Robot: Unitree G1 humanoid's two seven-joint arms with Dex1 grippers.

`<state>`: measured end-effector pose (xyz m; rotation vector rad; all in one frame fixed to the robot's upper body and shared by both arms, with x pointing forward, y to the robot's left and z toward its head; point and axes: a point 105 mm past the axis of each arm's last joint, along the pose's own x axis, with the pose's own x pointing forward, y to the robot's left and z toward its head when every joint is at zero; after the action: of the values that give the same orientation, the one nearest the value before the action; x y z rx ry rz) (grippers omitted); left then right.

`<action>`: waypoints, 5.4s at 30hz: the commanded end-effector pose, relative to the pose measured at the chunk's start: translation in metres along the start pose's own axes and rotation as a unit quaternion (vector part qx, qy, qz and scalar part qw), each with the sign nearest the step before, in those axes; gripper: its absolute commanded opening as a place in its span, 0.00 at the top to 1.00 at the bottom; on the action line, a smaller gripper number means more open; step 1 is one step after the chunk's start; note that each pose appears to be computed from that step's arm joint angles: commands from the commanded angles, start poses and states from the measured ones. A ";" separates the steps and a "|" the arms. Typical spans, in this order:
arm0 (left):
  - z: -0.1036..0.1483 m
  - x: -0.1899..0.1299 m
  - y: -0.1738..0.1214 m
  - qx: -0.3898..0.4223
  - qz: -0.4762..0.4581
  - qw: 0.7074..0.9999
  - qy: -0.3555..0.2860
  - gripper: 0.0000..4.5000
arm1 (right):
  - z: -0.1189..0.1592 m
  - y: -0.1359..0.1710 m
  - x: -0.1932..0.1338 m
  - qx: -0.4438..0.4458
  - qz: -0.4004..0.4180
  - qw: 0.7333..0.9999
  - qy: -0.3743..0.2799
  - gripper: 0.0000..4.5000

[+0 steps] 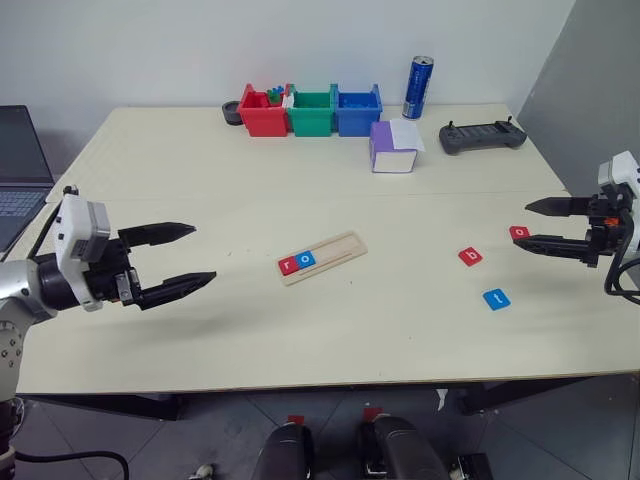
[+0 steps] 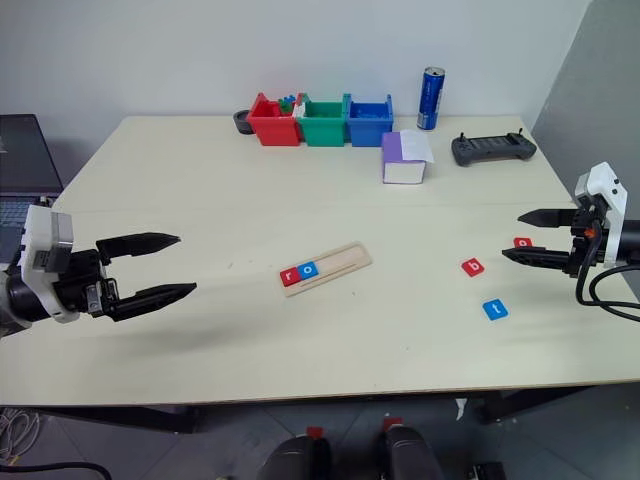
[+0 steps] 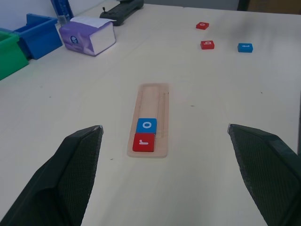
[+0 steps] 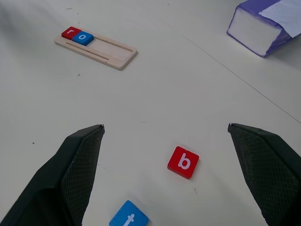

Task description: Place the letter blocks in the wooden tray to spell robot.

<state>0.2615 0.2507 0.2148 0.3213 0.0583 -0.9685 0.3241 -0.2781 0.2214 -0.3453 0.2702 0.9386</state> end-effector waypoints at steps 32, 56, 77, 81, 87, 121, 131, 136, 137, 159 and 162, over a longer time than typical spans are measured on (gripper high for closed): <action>-0.062 0.073 0.026 0.042 -0.021 0.999 0.012 0.00 | 0.026 0.090 0.076 -0.036 0.225 0.973 -0.037 0.00; -0.096 0.140 0.021 0.007 -0.084 0.996 0.014 0.00 | 0.035 0.111 0.094 -0.041 0.242 0.968 -0.057 0.00; -0.124 0.151 0.016 -0.033 -0.095 0.991 0.084 0.00 | 0.041 0.112 0.095 -0.047 0.231 0.969 -0.070 0.00; -0.127 0.150 0.015 -0.030 -0.101 0.990 0.099 0.08 | 0.043 0.111 0.096 -0.051 0.231 0.969 -0.071 0.00; -0.126 0.152 0.015 -0.020 -0.103 0.989 0.103 0.25 | 0.043 0.109 0.094 -0.054 0.225 0.970 -0.069 0.00; -0.075 0.198 -0.085 0.038 -0.282 0.958 0.010 0.25 | -0.020 0.111 0.033 0.049 0.112 0.992 0.043 0.00; -0.074 0.206 -0.085 0.044 -0.273 0.961 0.026 0.25 | -0.033 0.113 0.034 0.073 0.090 0.992 0.046 0.00; -0.074 0.208 -0.085 0.051 -0.274 0.960 0.026 0.25 | -0.034 0.111 0.033 0.072 0.086 0.993 0.047 0.00; -0.074 0.209 -0.086 0.051 -0.277 0.959 0.027 0.25 | -0.034 0.110 0.034 0.072 0.085 0.993 0.047 0.00; -0.057 0.191 -0.074 0.058 -0.279 0.958 -0.001 0.01 | -0.031 0.106 0.030 0.069 0.071 0.994 0.042 0.00; -0.044 0.176 -0.065 0.045 -0.269 0.962 -0.026 0.01 | -0.032 0.103 0.027 0.070 0.060 0.995 0.044 0.00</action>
<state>0.3136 0.0834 0.1042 0.3916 0.1260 -1.5283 0.2514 -0.2107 0.1520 -0.2195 0.4825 1.0352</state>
